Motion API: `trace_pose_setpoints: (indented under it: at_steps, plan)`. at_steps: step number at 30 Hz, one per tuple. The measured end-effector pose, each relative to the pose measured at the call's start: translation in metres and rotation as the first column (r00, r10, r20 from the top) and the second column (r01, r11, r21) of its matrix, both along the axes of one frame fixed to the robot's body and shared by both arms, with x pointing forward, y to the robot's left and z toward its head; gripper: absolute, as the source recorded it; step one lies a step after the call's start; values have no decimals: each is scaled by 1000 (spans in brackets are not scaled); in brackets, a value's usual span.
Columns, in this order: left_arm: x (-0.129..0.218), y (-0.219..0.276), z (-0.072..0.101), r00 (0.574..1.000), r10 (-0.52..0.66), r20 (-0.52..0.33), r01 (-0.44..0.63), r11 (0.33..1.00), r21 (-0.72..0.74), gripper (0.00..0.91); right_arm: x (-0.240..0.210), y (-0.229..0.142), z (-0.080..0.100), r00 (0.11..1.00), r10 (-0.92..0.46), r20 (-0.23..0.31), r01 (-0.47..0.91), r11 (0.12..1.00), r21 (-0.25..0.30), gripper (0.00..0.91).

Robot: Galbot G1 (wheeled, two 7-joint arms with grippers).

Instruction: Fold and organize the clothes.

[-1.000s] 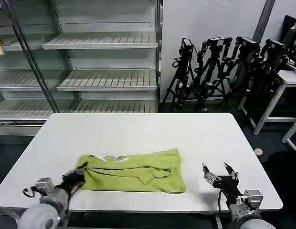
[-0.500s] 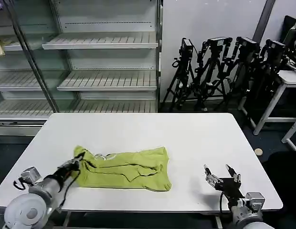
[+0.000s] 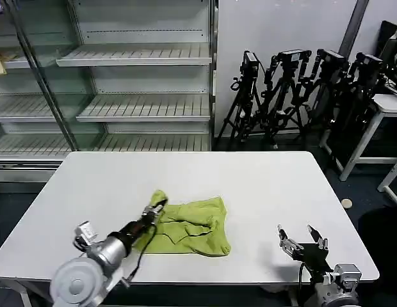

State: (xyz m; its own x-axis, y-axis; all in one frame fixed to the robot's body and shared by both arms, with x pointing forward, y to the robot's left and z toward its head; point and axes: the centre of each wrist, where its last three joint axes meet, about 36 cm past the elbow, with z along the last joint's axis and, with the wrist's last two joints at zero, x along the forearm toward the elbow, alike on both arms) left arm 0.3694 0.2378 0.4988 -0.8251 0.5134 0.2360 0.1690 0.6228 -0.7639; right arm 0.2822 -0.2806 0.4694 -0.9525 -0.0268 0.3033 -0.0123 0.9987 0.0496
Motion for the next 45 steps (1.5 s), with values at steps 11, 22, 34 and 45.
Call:
trace_pose_setpoints:
  at_steps: [11,22,34,45]
  plan:
    - [21,-53,-19,997,-79,-10,79,997,2,20,0,-2,2,1000,2,3,-2,1000,-11,907]
    - [42,-78,-41,998,-65,-27,67,992,106,907,4,1,0,1000,11,-1,-11,1000,-8,907]
    - [43,-74,-35,999,-44,3,43,996,83,907,9,7,3,1000,27,2,-27,1000,-6,907]
    - [26,-39,-8,999,-8,31,8,1000,19,907,15,14,2,999,41,7,-41,999,8,907]
